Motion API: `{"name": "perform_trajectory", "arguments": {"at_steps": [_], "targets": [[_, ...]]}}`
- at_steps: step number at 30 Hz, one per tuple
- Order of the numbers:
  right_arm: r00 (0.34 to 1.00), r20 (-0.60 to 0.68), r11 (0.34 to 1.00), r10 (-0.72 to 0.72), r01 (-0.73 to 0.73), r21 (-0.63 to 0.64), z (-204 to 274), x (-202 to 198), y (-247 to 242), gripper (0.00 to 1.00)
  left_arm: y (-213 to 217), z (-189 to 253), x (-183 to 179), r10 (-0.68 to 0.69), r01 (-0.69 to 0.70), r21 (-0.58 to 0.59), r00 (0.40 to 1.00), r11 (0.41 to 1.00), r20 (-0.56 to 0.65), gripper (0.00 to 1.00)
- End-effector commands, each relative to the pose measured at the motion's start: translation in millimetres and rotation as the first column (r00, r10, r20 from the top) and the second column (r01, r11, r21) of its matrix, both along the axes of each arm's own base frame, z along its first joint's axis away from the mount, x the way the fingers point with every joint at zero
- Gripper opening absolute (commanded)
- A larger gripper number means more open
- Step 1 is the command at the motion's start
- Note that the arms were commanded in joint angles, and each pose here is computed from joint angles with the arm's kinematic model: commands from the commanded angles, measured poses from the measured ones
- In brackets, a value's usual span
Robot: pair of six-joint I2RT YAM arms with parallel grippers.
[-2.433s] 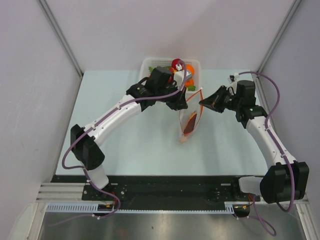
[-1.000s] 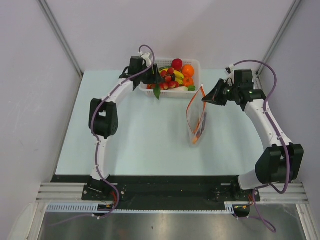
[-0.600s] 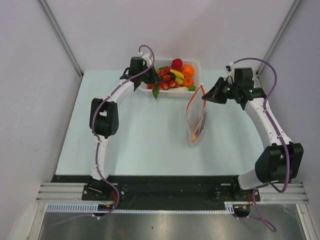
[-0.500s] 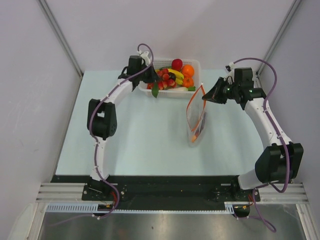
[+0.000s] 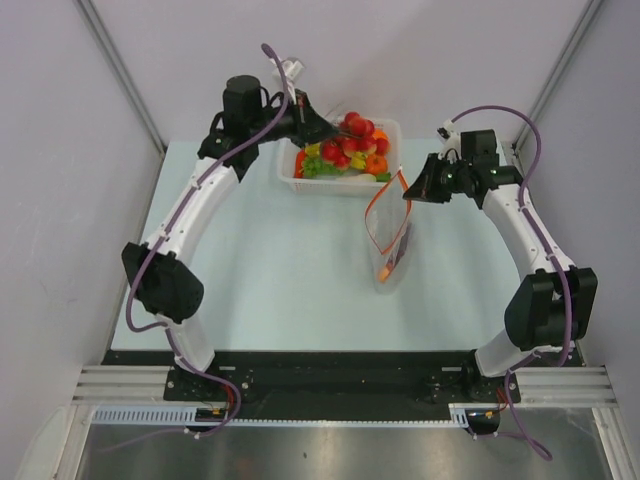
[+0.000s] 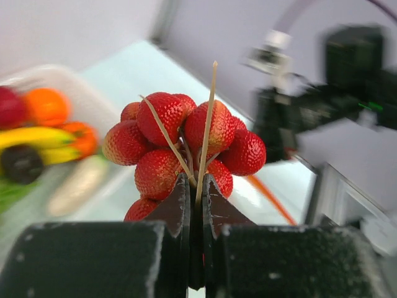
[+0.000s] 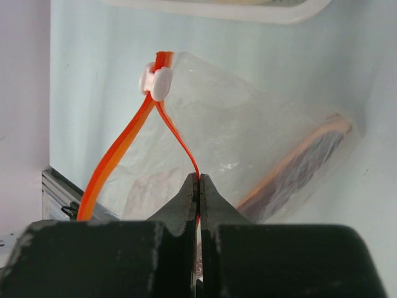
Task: Place the food in the zip-top bag and seal the zipper
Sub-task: Pick up the fake fruit from the bin, then place the fake fruit in the zipper food storage bag.
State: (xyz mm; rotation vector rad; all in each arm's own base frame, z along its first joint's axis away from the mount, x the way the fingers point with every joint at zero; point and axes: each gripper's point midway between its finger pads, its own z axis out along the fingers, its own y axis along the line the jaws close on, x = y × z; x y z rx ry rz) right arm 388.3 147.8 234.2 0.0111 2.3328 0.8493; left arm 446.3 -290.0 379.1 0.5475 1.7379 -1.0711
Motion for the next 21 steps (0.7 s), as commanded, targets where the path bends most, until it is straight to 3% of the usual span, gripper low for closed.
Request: {"name": "perform_trajectory", "arguments": {"at_steps": [1,5,11,15,21], "targets": [[0.994,0.073,0.996,0.077,-0.073,-0.053,9.3,4.4,-0.5,0.00,-37.6,13.5,-82.6,-0.288,0.289,-0.011,0.957,0.957,0.044,0.00],[0.992,0.071,0.992,0.102,-0.096,-0.086,3.9,-0.7,-4.5,0.00,-63.4,14.2,-130.1,-0.420,0.422,-0.027,0.906,0.906,0.041,0.00],[0.991,0.083,0.992,0.104,-0.098,-0.075,9.3,-2.7,-6.0,0.00,-94.3,-12.4,-171.1,-0.535,0.535,-0.029,0.845,0.844,0.009,0.00],[0.990,0.092,0.993,0.105,-0.099,-0.062,13.3,-7.4,-7.6,0.00,-103.9,-47.6,-167.5,-0.532,0.530,-0.046,0.844,0.847,-0.075,0.00],[0.990,0.098,0.993,0.106,-0.100,-0.057,15.9,-19.1,-15.0,0.00,-98.2,-83.7,-128.4,-0.371,0.377,-0.003,0.911,0.926,-0.180,0.00]]}}
